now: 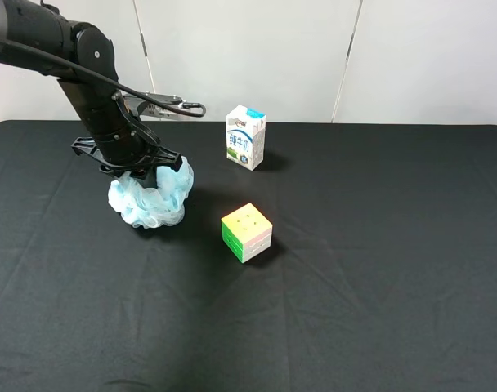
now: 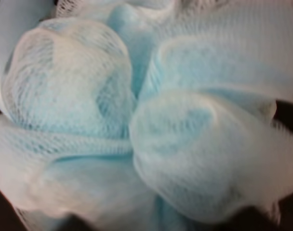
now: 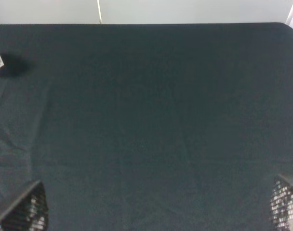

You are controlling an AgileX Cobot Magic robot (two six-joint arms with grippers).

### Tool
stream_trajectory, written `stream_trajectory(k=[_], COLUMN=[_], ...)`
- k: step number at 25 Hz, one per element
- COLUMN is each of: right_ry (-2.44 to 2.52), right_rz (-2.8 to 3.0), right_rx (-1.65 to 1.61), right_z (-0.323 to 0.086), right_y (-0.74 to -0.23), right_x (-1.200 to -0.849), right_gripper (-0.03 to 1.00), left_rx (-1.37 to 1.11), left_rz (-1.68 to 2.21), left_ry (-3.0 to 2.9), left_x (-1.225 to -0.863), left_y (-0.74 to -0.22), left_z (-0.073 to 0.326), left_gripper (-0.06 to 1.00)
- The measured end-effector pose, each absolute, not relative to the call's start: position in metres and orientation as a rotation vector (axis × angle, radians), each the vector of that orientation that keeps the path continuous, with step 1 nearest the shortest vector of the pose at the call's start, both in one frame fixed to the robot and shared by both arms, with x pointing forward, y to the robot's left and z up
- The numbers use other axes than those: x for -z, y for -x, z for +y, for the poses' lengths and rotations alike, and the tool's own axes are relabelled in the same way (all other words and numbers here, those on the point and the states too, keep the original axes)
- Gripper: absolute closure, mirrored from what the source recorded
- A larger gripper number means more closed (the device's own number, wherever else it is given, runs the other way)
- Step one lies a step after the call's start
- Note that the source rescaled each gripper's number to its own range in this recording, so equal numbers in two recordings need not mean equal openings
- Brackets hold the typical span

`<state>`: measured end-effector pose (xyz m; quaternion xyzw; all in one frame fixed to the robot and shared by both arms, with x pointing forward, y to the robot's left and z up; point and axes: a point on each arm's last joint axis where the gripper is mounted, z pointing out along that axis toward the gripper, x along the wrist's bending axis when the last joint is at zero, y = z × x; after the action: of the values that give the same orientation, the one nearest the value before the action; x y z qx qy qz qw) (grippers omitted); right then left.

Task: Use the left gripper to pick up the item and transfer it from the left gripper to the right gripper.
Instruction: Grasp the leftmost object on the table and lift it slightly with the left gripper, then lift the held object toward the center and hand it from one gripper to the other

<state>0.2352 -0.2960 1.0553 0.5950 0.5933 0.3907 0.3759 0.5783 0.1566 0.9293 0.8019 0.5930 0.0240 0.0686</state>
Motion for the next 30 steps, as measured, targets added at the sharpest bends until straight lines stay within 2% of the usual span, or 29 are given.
stream_trajectory(k=[10,18,30], right_ry=[-1.522,-1.522,-1.522], right_rz=[1.517,1.517,1.518], right_rx=[-1.000,-1.000,-0.999], right_z=[-0.296,-0.296,-0.296], right_y=[-0.235,-0.235,-0.235], right_x=[-1.055,-1.055,-1.055], right_gripper=[-0.03,-0.03,-0.03], left_rx=[-0.088,-0.157,-0.146], left_rz=[1.775,1.730,1.729], left_ry=[-2.411,-2.386,-2.413], left_x=[-0.935,-0.973,-1.011], left_y=[-0.578,-0.574,-0.560], left_z=[0.157,0.161,0.167], left_gripper=[0.87,0.90,0.91])
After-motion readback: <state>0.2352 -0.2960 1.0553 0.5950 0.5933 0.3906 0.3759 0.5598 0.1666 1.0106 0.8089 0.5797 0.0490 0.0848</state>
